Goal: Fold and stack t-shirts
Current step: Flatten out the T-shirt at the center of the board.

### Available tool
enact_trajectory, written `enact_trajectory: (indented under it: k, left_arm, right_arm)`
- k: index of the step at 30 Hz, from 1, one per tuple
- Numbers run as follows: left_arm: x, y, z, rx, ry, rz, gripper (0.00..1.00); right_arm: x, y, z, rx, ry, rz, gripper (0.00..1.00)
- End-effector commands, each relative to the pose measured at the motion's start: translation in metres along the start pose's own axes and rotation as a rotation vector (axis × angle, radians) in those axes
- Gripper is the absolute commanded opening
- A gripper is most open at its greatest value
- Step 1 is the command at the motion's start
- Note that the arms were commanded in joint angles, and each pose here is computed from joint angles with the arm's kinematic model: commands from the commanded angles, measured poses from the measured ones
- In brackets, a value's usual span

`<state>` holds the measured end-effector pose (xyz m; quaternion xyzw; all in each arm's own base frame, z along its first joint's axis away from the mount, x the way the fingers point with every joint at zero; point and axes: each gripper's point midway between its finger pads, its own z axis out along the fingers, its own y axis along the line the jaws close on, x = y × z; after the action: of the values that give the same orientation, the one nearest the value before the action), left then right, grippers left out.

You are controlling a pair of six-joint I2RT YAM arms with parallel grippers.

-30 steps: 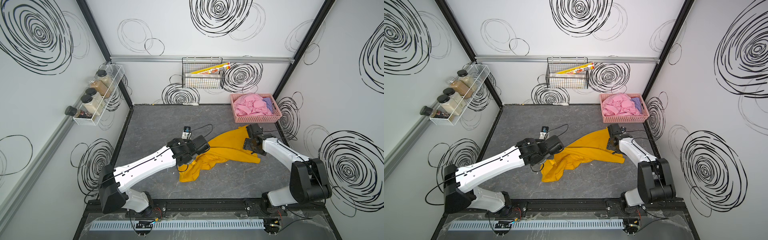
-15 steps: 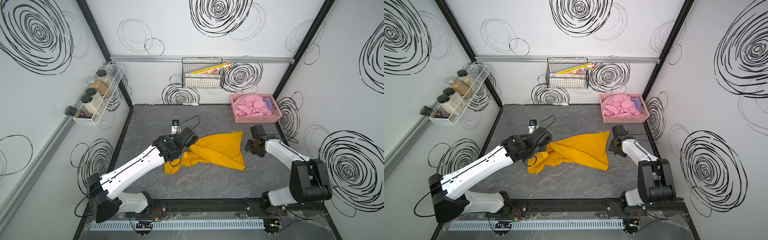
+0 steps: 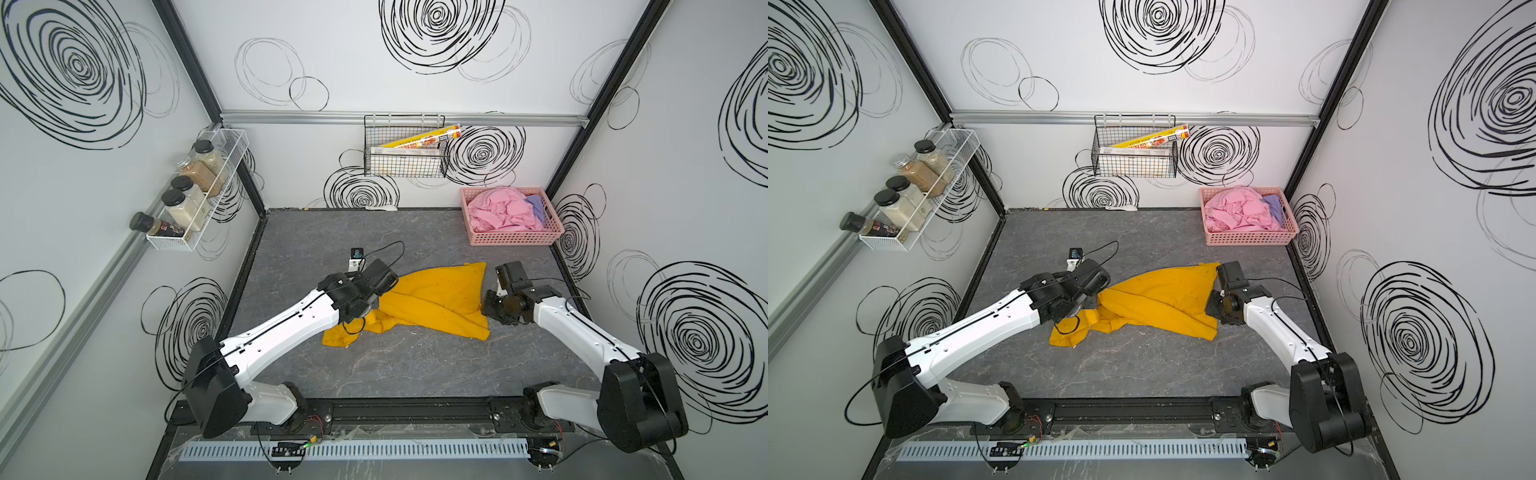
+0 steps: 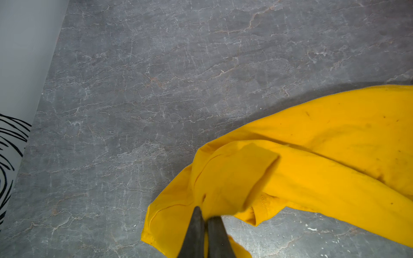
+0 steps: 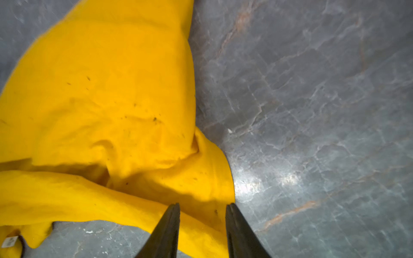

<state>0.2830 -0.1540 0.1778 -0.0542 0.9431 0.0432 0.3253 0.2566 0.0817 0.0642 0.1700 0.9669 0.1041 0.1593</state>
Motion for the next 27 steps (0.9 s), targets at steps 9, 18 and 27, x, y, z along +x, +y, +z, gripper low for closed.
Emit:
enact_trajectory:
  k: [9,18,27]
  left_arm:
    - [0.005,-0.008,0.014,0.011,0.026,-0.021,0.00]
    - [0.013,-0.004,0.018,-0.004,0.042,-0.041,0.00]
    - [-0.004,0.008,0.007,-0.044,-0.026,-0.048,0.00]
  right_arm:
    - [0.061,-0.017,0.011,0.046,0.160,0.000,0.43]
    - [0.065,-0.016,0.020,0.033,0.179,-0.031,0.00]
    - [-0.043,0.037,-0.058,0.021,-0.130,-0.132,0.00]
